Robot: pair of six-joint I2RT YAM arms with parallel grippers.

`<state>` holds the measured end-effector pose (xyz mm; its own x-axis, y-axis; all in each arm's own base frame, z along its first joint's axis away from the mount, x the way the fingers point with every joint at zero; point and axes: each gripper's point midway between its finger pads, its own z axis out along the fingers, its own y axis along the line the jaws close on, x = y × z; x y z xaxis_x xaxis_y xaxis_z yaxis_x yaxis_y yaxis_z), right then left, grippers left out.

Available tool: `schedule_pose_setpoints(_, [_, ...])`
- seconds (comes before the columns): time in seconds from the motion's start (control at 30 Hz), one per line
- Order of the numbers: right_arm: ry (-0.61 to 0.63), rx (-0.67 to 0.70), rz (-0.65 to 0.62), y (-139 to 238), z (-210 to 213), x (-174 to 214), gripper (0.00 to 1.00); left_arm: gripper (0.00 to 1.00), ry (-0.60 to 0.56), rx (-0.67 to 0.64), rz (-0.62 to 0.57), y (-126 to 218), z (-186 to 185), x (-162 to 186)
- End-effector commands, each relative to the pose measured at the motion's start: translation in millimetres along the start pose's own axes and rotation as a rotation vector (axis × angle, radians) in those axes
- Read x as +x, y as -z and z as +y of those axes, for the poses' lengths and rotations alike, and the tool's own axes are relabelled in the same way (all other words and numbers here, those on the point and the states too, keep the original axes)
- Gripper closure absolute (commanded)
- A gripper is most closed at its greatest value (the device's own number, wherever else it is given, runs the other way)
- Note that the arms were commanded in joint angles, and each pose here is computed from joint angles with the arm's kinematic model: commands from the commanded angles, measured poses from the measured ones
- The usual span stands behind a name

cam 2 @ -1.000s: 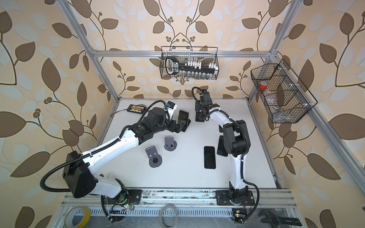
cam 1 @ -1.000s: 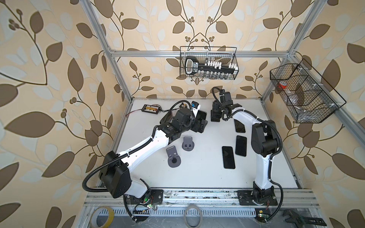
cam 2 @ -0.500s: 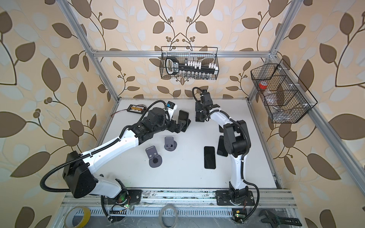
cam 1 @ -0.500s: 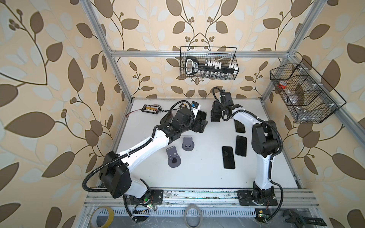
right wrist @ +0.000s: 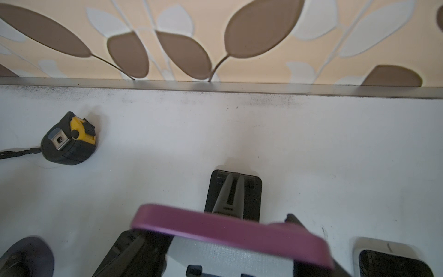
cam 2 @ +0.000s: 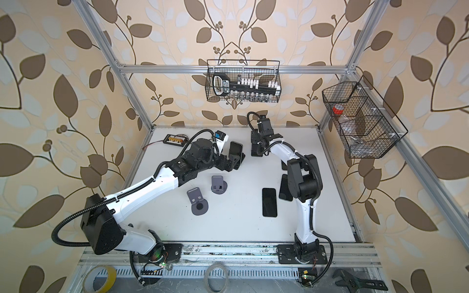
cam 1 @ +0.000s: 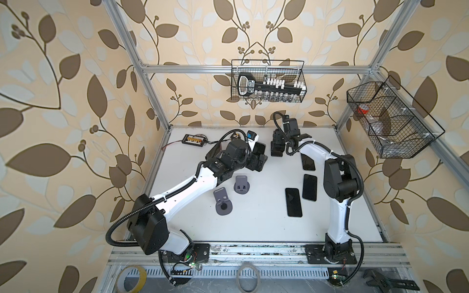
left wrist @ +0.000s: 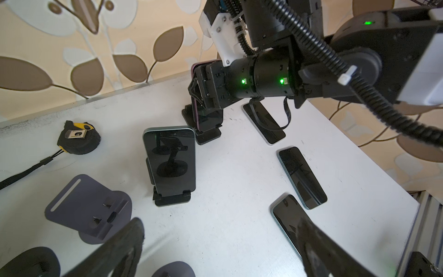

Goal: Remove the phone from the phone stand
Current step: 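Close the right gripper on the purple-framed phone's top edge, then lift the purple-framed phone up out of its black stand with the right gripper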

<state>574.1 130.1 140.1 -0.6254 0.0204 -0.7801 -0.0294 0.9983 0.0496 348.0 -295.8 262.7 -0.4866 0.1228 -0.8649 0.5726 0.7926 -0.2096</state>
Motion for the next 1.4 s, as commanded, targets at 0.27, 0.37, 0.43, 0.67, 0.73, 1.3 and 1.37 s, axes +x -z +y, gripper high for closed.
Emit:
schedule_pose_setpoints(0.27, [0.009,-0.039,-0.039,22.1,7.4,-21.5,0.45,0.01,-0.019,0.018,-0.047,11.1,-8.0,-13.1])
schedule_pose_setpoints(0.37, [0.007,-0.038,-0.038,23.4,6.6,-21.1,0.45,0.01,-0.021,0.019,-0.048,11.4,-8.8,-13.3])
schedule_pose_setpoints(0.43, [0.006,-0.038,-0.044,25.4,6.5,-23.5,0.45,0.01,-0.022,0.020,-0.049,11.3,-8.9,-13.6])
schedule_pose_setpoints(0.67, [0.007,-0.041,-0.068,35.3,6.8,-33.1,0.45,0.01,-0.027,0.022,-0.050,12.0,-10.2,-13.6])
schedule_pose_setpoints(0.73, [0.007,-0.045,-0.071,37.3,7.2,-34.5,0.45,0.01,-0.029,0.022,-0.053,12.4,-10.3,-14.3])
schedule_pose_setpoints(1.3, [-0.040,-0.062,-0.096,67.3,4.7,-34.1,0.45,0.01,-0.040,0.043,-0.059,15.9,-17.2,-16.1])
schedule_pose_setpoints(1.37, [-0.058,-0.076,-0.110,75.2,5.5,-32.9,0.46,0.01,-0.042,0.048,-0.061,17.0,-19.8,-16.7])
